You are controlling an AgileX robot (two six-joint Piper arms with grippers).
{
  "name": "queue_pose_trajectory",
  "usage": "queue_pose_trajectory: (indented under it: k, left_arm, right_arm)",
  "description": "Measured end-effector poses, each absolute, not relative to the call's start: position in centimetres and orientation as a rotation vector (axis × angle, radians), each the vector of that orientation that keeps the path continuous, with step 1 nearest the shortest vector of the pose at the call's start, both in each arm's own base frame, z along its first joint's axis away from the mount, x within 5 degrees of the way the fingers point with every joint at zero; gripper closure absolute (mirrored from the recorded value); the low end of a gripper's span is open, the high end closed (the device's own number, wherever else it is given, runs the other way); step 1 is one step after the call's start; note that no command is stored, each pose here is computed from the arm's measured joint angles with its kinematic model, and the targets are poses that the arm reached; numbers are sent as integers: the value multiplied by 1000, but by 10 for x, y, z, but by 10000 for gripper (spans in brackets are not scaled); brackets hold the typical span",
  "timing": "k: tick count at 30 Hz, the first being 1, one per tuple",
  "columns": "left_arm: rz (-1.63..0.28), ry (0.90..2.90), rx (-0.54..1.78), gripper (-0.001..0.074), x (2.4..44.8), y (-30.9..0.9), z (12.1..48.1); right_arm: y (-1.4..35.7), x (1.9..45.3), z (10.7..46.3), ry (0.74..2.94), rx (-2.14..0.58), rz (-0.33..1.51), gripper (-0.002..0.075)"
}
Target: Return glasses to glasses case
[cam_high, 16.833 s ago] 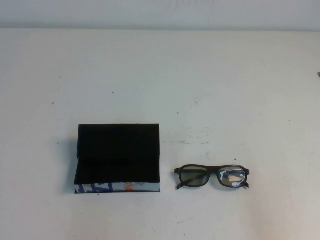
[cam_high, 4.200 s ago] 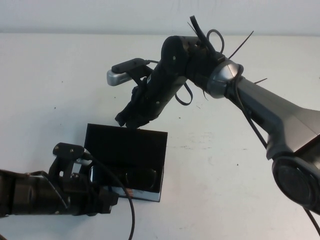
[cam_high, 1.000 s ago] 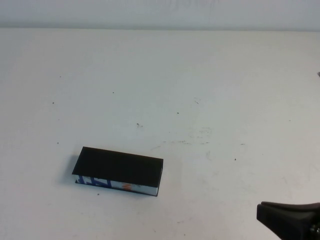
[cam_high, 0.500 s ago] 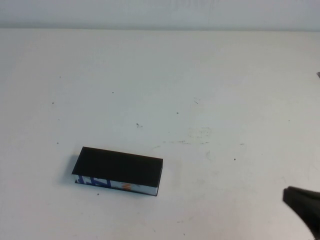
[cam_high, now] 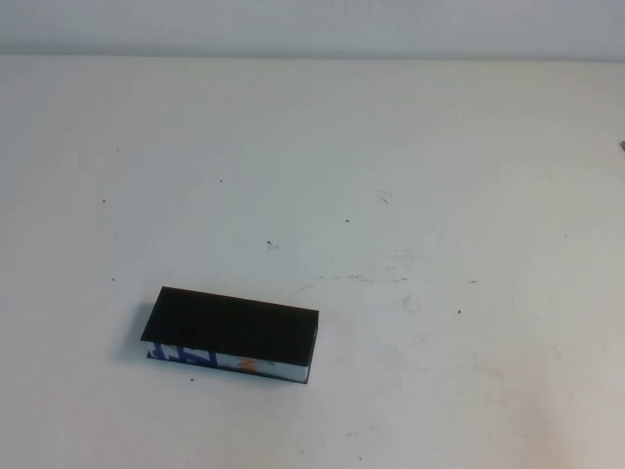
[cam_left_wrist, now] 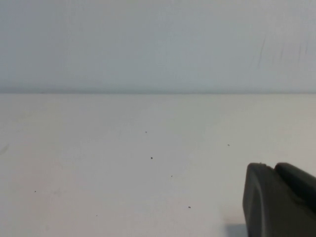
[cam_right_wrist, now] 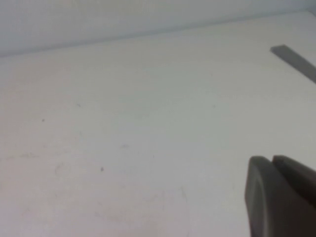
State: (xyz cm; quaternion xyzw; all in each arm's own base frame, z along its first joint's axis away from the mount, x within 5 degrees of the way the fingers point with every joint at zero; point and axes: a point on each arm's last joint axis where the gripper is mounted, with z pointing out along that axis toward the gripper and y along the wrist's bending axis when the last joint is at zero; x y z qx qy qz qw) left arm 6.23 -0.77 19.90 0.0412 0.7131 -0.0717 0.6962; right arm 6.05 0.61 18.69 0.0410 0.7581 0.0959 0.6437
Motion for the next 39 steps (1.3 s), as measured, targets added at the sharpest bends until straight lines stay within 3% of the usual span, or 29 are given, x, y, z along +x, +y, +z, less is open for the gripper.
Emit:
queue_pose_trajectory:
  k: [6, 33, 39]
  left_arm:
    - [-160, 1591, 92, 735, 62, -8, 199]
    - [-158, 1591, 90, 735, 62, -8, 199]
    - [-95, 1558, 186, 735, 62, -11, 201]
  right_arm:
    - [7, 53, 173, 1857, 91, 219, 737]
    - [7, 53, 172, 1860, 97, 224, 737]
    - [7, 53, 172, 1860, 97, 224, 737]
